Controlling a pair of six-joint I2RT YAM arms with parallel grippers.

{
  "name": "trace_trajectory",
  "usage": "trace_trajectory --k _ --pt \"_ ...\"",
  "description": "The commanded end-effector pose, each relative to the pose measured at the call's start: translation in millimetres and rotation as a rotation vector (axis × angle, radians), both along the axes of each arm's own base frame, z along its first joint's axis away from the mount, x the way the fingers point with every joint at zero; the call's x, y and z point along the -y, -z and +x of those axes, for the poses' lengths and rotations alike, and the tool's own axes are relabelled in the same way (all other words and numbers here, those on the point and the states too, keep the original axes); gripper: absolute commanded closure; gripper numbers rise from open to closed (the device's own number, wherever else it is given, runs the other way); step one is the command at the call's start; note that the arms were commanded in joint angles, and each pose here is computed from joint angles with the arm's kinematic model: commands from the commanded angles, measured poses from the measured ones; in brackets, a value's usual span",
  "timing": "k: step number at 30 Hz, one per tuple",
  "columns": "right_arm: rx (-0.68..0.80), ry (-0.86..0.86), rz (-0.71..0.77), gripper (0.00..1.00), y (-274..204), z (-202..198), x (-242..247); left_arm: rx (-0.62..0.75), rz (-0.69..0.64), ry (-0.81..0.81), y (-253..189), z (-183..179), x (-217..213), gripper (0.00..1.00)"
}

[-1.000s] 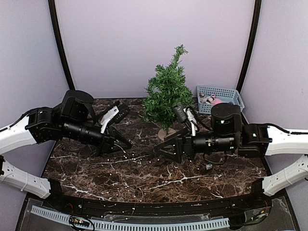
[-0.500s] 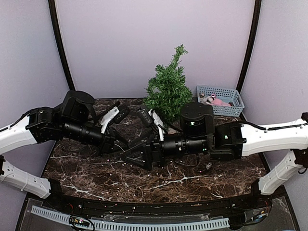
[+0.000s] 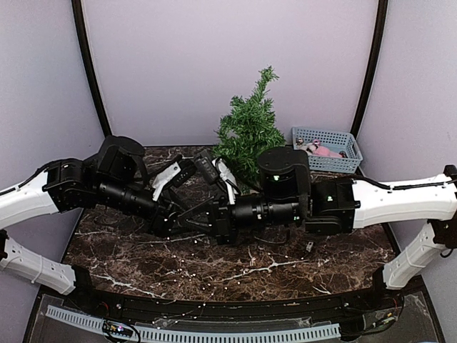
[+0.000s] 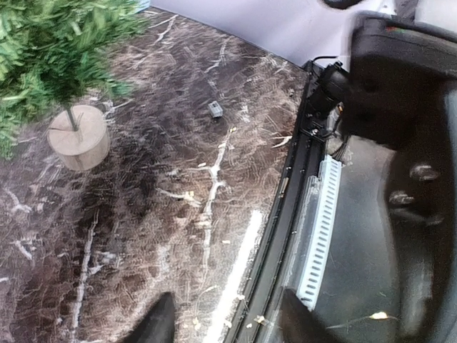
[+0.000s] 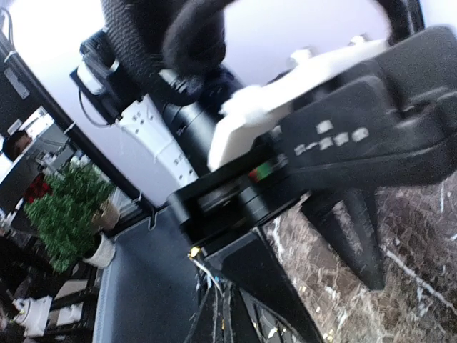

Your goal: Decorate the small christmas tree

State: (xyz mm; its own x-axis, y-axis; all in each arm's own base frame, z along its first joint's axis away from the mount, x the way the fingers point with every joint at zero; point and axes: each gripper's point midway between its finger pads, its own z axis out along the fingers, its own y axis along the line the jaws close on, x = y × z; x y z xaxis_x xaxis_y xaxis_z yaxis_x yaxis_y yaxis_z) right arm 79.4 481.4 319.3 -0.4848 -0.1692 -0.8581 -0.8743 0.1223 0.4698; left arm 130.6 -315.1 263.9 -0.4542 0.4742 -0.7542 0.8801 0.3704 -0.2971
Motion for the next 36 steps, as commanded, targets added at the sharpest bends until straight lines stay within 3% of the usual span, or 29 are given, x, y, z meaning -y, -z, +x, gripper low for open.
trace_trajectory --k 1,2,4,6,14,18,23,29,31,33,36 --pt "0.002 0.113 0.052 1.00 -34 24 5 0.014 0.033 0.091 8 -11 -3 0.33" --pt "-0.003 0.126 0.049 1.00 -33 27 6 0.012 0.035 0.104 9 -13 -3 0.25" --pt "-0.018 0.151 0.055 1.00 -34 33 7 0.018 0.049 0.124 11 -14 -3 0.17" --pt "-0.048 0.186 0.056 1.00 -33 42 9 0.022 0.070 0.135 14 -15 -5 0.15" --pt "-0.133 0.297 0.029 1.00 -20 69 23 0.048 0.164 0.131 30 -9 -13 0.13" --pt "-0.169 0.346 -0.050 1.00 8 83 36 0.092 0.094 0.101 9 -4 -9 0.11" --pt "-0.167 0.355 -0.104 1.00 25 85 51 0.193 0.083 -0.079 -19 25 -22 0.03" --pt "-0.147 0.276 -0.095 1.00 20 73 52 0.165 0.007 -0.046 -39 23 -2 0.01" --pt "-0.143 0.278 -0.091 1.00 19 73 52 0.149 -0.012 -0.010 -41 20 6 0.02" --pt "-0.141 0.279 -0.086 1.00 17 73 52 0.141 -0.017 0.013 -39 19 12 0.11" --pt "-0.140 0.273 -0.077 1.00 15 73 50 0.132 -0.006 0.026 -35 20 17 0.33"
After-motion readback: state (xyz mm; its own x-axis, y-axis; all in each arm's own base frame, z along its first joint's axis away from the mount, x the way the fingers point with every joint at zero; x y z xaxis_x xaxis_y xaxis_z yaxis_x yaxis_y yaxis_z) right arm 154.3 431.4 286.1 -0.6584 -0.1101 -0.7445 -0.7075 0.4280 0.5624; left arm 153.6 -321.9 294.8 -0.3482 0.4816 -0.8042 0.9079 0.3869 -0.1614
